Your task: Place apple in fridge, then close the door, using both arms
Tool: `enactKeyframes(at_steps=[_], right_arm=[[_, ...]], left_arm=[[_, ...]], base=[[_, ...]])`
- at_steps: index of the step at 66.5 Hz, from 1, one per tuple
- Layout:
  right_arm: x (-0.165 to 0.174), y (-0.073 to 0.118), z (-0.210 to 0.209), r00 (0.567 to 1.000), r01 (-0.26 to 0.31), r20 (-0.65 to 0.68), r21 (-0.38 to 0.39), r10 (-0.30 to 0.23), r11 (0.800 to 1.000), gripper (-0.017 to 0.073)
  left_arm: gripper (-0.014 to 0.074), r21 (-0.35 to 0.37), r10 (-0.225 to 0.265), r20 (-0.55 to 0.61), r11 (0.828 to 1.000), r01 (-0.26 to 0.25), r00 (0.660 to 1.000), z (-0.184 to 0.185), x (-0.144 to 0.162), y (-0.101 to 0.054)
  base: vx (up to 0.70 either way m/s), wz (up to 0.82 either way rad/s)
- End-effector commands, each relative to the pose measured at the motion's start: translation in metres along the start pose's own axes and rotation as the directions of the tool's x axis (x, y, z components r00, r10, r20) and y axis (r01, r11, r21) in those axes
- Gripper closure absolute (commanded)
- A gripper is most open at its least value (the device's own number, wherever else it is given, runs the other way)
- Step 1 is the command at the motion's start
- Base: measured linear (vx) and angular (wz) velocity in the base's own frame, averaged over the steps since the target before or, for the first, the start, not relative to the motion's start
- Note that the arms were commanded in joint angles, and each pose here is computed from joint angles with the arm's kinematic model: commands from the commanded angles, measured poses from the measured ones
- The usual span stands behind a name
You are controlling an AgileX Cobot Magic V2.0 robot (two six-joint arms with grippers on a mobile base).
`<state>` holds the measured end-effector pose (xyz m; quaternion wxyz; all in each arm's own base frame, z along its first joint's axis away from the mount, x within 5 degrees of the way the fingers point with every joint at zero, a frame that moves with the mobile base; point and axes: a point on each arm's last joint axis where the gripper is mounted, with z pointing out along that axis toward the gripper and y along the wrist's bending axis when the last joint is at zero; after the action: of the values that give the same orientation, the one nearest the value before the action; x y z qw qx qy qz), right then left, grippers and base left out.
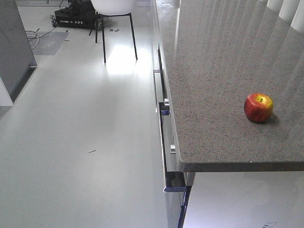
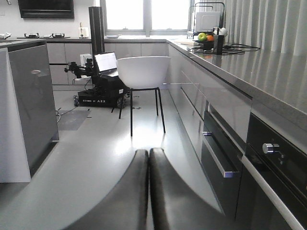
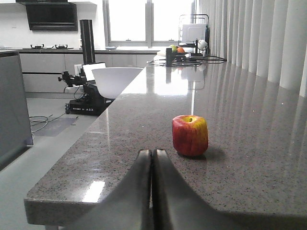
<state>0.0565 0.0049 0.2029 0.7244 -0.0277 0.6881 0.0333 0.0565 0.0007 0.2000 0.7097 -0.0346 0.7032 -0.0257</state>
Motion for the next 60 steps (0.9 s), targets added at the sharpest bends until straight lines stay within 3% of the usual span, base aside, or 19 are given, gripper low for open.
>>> enactKeyframes(at_steps=[1, 60], right_arm=[[-0.0033, -0.0007, -0.0003, 0.998, 0.006, 0.069, 0.01, -0.006, 1.0, 0.0563], [-0.0055, -0.0008, -0.0005, 0.996, 0.005, 0.092, 0.011, -0.006, 1.0, 0.0563]], left_arm=[[0.06, 0.012, -0.006, 0.082, 1.0, 0.005, 0.997, -0.001, -0.0035, -0.0006], [0.06, 0.012, -0.006, 0.082, 1.0, 0.005, 0.997, -0.001, -0.0035, -0.0006]], base=[[0.0, 0.0], [0.0, 0.0]])
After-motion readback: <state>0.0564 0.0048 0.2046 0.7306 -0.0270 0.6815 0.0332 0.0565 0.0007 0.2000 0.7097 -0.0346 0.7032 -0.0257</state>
